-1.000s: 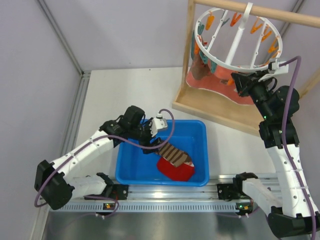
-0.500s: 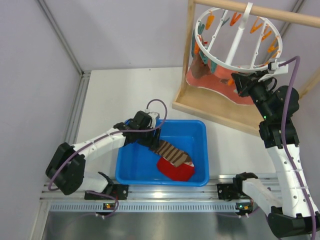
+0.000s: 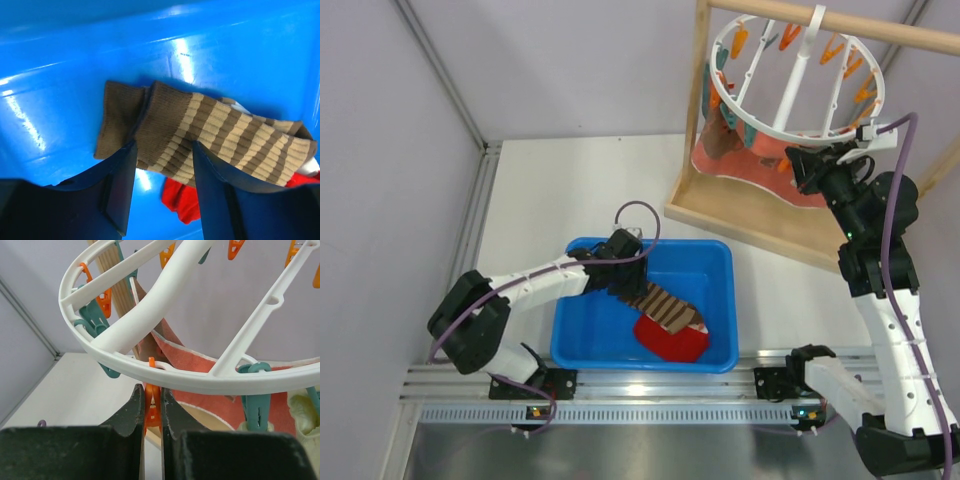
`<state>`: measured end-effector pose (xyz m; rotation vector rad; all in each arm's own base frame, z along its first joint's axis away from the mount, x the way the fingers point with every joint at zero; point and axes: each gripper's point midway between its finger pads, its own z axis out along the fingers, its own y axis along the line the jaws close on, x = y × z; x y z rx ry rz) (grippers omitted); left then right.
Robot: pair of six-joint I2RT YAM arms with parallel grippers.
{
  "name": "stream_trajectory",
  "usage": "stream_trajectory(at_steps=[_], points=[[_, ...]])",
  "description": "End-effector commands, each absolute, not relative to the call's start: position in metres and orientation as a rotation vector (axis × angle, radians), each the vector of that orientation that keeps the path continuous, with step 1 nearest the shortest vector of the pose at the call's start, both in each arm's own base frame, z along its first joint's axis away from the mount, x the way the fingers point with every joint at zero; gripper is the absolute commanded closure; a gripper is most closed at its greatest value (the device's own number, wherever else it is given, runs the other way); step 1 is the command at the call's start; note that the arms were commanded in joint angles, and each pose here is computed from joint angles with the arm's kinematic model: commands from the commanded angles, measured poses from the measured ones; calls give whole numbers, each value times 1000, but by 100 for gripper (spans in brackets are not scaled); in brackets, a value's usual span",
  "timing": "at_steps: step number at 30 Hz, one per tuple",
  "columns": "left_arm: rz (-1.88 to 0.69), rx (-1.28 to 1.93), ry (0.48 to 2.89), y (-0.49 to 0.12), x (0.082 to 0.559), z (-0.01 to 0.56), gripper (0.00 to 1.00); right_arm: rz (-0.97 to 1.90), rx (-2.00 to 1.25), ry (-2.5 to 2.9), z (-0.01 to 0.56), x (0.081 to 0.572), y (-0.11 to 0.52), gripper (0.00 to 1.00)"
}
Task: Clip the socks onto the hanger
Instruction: Pick up the sock from the bin.
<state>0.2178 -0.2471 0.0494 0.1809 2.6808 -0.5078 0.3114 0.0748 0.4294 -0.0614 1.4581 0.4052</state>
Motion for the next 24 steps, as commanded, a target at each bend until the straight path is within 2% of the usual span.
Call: stream_trajectory(at_steps=[1, 3, 4, 6, 7, 10, 11, 13, 16, 20, 24], points=[[-517, 112, 2619, -259, 235, 56, 47, 390, -69, 1450, 438, 301, 72, 100], [-488, 108, 2629, -258, 237, 51, 52, 391, -68, 1450, 438, 301, 72, 100], [-490, 115, 2630, -259, 237, 50, 60, 391, -68, 1448, 438, 301, 72, 100], [-491, 127, 2638, -261, 238, 48, 66, 390, -66, 1450, 438, 301, 71, 100], [-489, 131, 2638, -260, 237, 48, 72, 388, -66, 1449, 437, 301, 71, 100], [-485, 151, 2623, -260, 239, 51, 78, 384, -67, 1449, 436, 300, 71, 100], [-488, 157, 2611, -261, 240, 54, 87, 386, -66, 1448, 436, 300, 71, 100], [-495, 191, 2564, -260, 242, 68, 100, 385, -67, 1445, 437, 299, 70, 100], [-498, 259, 2491, -259, 243, 89, 100, 386, -73, 1441, 438, 299, 71, 100], [-548, 405, 2305, -263, 244, 147, 100, 384, -75, 1440, 439, 298, 71, 100], [-530, 707, 2087, -277, 230, 194, 100, 384, -82, 1430, 442, 296, 71, 100]])
